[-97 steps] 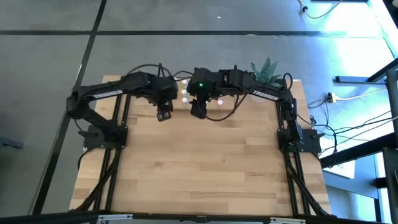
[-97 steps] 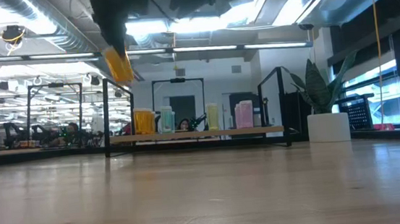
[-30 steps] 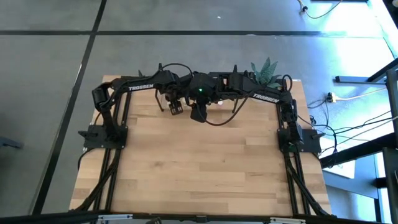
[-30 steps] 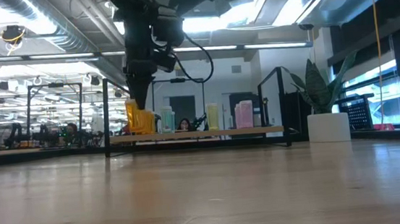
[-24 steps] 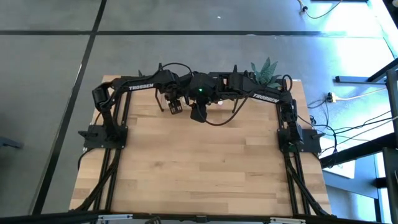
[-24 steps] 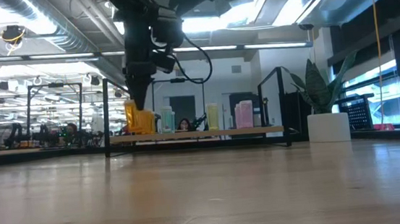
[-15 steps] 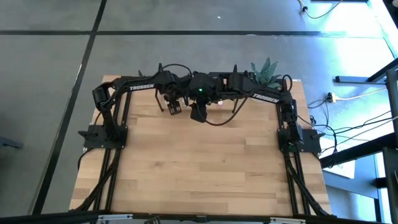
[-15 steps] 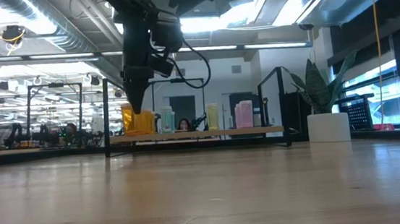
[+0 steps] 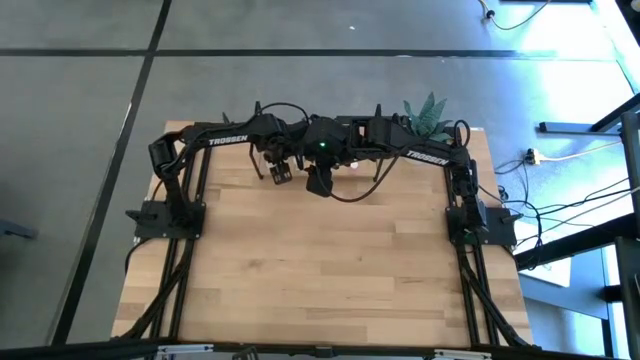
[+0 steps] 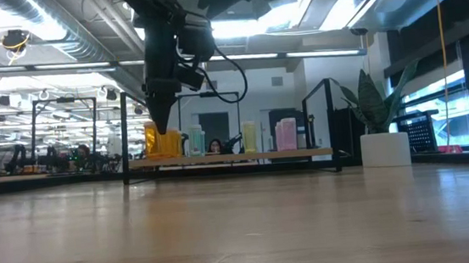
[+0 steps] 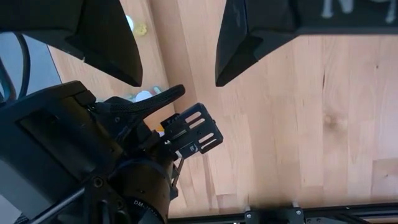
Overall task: Pick and place medicine bottles onto shelf by color
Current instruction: Put the orange pill bottle on the shelf aligned with the other orange pill bottles, then return to Home Position
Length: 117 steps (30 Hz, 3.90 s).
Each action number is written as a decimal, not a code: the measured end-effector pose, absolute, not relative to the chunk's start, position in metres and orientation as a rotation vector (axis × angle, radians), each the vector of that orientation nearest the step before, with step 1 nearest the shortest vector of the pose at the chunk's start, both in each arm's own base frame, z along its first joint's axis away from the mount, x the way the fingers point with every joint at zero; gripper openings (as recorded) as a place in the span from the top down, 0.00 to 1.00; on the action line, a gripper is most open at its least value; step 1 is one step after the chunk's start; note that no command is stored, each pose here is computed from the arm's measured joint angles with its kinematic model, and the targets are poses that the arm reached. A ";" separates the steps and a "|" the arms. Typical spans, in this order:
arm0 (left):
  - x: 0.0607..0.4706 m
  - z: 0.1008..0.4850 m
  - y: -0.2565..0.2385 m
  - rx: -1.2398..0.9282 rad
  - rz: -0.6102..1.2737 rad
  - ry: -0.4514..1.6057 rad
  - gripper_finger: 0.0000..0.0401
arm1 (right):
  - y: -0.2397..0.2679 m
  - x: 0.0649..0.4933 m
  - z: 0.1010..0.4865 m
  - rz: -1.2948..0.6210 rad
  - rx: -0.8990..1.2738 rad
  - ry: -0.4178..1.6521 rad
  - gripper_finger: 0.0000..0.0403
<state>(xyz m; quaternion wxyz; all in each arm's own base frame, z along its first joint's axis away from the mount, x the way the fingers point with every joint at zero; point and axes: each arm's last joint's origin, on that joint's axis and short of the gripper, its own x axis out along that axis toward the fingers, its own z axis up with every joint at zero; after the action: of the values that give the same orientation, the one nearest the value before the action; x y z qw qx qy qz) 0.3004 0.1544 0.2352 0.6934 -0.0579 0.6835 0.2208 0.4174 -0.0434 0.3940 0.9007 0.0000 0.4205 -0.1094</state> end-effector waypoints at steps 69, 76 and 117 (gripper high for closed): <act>-0.059 0.425 -0.016 -0.205 0.649 0.433 1.00 | -0.044 0.432 0.406 -0.263 0.104 0.665 0.49; -0.100 0.391 -0.032 -0.196 0.641 0.273 1.00 | -0.045 0.434 0.407 -0.263 0.101 0.641 0.49; 0.007 0.302 0.001 -0.074 0.330 0.075 1.00 | 0.018 0.266 0.473 -0.590 0.022 0.707 0.99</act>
<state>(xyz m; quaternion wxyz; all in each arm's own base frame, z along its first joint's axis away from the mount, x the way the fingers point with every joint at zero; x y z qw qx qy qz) 0.0065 0.0011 0.3018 0.9851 -0.0369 0.0374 0.1641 0.2660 0.0180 0.4726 0.8958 0.0109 0.3410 -0.2847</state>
